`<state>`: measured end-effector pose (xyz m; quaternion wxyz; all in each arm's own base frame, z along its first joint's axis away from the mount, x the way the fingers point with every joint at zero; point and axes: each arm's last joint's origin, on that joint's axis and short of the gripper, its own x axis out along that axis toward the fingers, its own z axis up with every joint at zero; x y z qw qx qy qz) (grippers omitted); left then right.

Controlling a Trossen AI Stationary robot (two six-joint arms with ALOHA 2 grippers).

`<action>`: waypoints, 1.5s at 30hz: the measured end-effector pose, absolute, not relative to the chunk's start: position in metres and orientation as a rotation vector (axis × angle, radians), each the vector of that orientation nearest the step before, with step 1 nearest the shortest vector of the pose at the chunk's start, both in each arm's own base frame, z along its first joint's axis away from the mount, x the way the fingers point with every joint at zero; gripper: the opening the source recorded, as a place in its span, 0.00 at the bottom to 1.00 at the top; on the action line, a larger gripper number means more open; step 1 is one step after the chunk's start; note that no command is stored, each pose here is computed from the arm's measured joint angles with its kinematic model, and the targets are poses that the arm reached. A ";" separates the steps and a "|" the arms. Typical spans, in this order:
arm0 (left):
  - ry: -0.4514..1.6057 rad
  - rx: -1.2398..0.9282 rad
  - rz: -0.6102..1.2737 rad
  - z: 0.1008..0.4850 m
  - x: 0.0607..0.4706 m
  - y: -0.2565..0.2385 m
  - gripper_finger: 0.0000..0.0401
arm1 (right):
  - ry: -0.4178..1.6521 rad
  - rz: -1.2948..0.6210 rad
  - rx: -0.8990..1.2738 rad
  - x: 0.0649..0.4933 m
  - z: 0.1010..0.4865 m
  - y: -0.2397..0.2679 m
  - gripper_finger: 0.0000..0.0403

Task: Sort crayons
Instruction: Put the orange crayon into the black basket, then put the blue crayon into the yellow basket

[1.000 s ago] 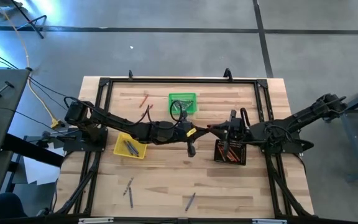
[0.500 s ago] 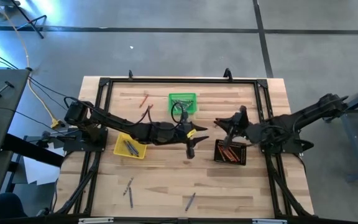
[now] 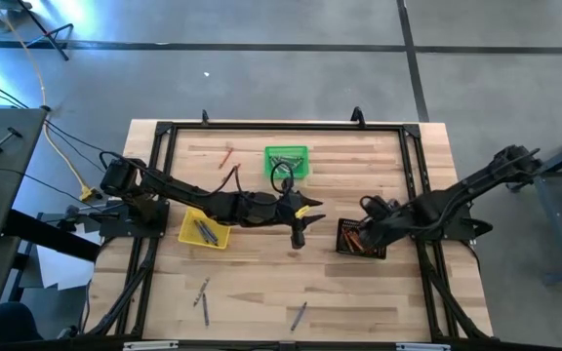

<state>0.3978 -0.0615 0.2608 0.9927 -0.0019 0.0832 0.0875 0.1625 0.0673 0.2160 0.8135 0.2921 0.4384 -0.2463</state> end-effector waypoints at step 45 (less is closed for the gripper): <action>1.014 -0.596 -0.002 0.201 0.310 -0.197 0.36 | 0.868 0.139 0.681 0.244 0.168 0.184 0.21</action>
